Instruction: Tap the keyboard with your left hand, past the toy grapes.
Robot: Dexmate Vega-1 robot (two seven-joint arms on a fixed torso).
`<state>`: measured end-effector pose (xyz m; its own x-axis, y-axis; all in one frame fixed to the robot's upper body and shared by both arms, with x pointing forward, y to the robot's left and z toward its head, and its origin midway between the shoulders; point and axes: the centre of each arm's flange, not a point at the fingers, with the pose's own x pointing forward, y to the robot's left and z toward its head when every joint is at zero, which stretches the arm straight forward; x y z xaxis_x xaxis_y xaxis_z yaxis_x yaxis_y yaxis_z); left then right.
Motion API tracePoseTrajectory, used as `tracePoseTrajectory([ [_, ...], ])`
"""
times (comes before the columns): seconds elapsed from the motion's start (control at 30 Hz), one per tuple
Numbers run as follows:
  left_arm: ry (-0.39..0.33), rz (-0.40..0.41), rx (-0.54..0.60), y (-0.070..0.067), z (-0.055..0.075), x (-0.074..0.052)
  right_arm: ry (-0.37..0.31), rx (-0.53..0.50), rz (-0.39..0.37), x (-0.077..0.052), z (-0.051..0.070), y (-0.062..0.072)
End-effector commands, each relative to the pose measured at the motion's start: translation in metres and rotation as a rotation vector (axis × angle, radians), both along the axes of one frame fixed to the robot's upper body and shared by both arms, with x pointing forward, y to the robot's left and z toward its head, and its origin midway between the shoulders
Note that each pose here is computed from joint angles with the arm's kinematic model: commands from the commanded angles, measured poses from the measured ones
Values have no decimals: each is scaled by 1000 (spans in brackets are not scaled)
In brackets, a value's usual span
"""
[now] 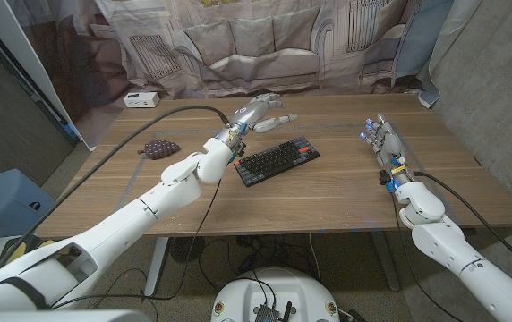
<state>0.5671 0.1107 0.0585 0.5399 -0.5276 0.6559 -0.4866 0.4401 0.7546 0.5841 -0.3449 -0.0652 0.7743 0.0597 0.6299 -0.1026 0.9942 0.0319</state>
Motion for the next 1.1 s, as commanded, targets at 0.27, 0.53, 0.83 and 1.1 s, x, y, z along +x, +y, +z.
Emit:
tracePoseTrajectory([
  [0.27,-3,84,118,-23,15,-2,8,18,-9,-5,-9,-2],
  [0.53,28,121,174,-34,22,-1,11,23,-14,-6,-12,-5],
  [0.83,45,138,230,-45,31,3,11,29,-16,-7,-14,-7],
  [1.1,80,158,285,-55,37,7,11,32,-18,-7,-15,-8],
])
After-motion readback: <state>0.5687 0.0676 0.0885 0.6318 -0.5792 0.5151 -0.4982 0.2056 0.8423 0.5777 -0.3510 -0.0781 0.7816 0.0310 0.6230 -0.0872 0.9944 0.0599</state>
